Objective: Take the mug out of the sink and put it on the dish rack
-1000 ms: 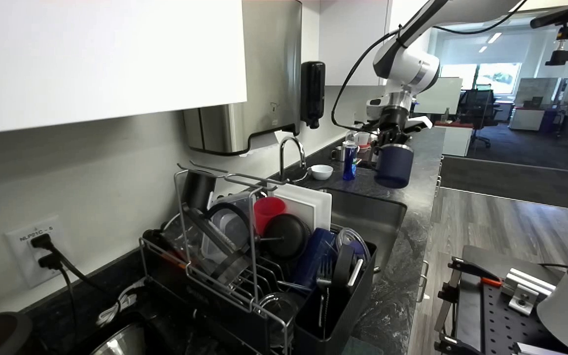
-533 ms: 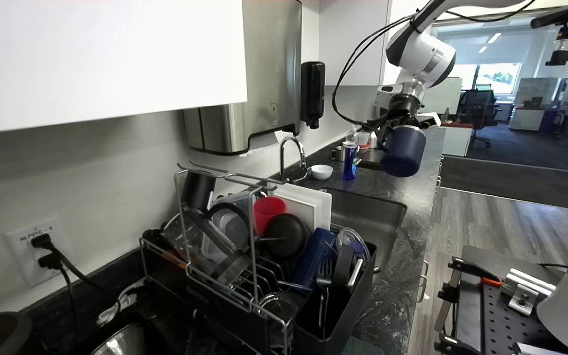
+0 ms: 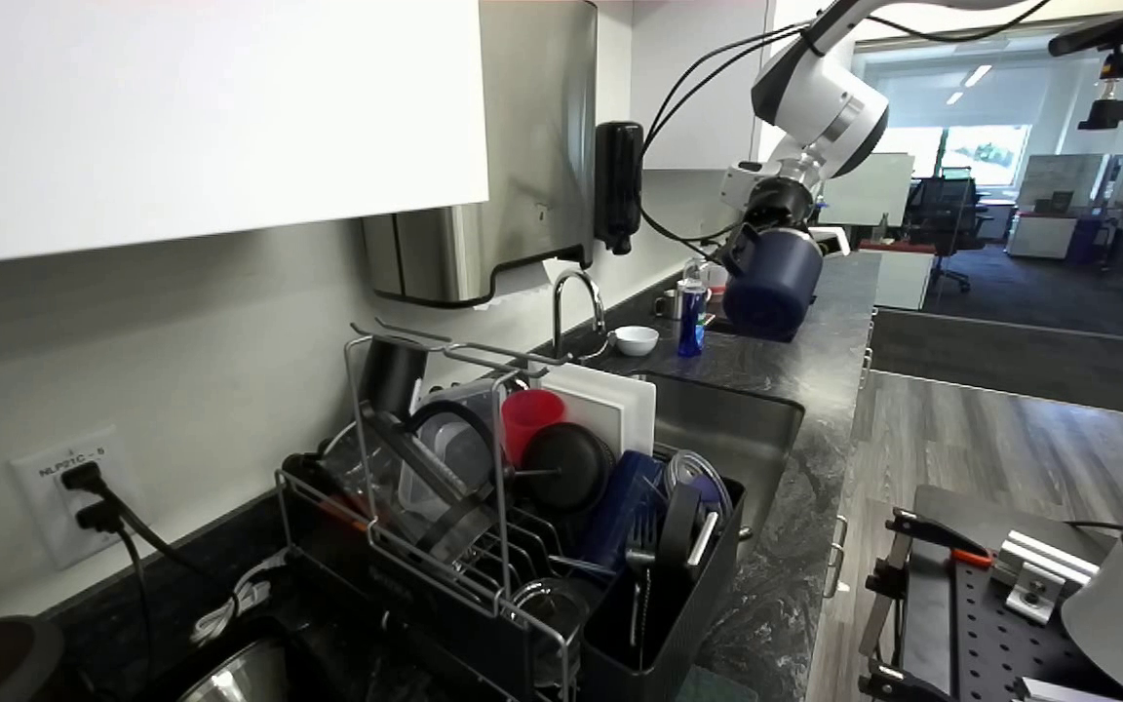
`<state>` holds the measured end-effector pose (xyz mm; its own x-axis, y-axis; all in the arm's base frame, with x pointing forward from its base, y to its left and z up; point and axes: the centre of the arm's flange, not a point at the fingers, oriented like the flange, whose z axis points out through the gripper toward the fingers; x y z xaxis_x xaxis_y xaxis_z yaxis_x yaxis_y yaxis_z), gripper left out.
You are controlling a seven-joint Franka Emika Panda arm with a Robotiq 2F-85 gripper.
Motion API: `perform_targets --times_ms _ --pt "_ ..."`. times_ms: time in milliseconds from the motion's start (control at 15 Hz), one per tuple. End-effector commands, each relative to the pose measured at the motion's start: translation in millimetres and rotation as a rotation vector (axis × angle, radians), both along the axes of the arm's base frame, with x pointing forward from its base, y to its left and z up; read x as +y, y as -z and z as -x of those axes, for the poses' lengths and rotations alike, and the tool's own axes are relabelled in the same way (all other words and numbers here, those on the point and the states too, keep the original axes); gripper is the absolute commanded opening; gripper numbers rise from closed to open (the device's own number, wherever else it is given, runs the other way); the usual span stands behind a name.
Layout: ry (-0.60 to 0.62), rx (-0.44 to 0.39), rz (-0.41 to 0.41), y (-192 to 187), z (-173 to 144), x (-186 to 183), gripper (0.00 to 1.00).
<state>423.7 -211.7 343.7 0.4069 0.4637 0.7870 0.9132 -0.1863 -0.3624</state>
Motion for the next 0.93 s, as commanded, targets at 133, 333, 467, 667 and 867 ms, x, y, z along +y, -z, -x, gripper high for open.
perform_targets --times_ms 133,333,467,667,867 --pt "-0.017 -0.015 -0.107 -4.1 15.0 25.8 0.02" --pt "-0.04 0.0 -0.141 -9.3 30.3 32.8 0.02" --pt "-0.049 0.003 -0.157 -9.9 37.3 38.2 0.02" --pt "-0.04 -0.013 -0.171 -9.1 38.9 47.9 0.02" --pt "-0.042 -0.024 -0.202 -4.1 34.0 64.3 0.02"
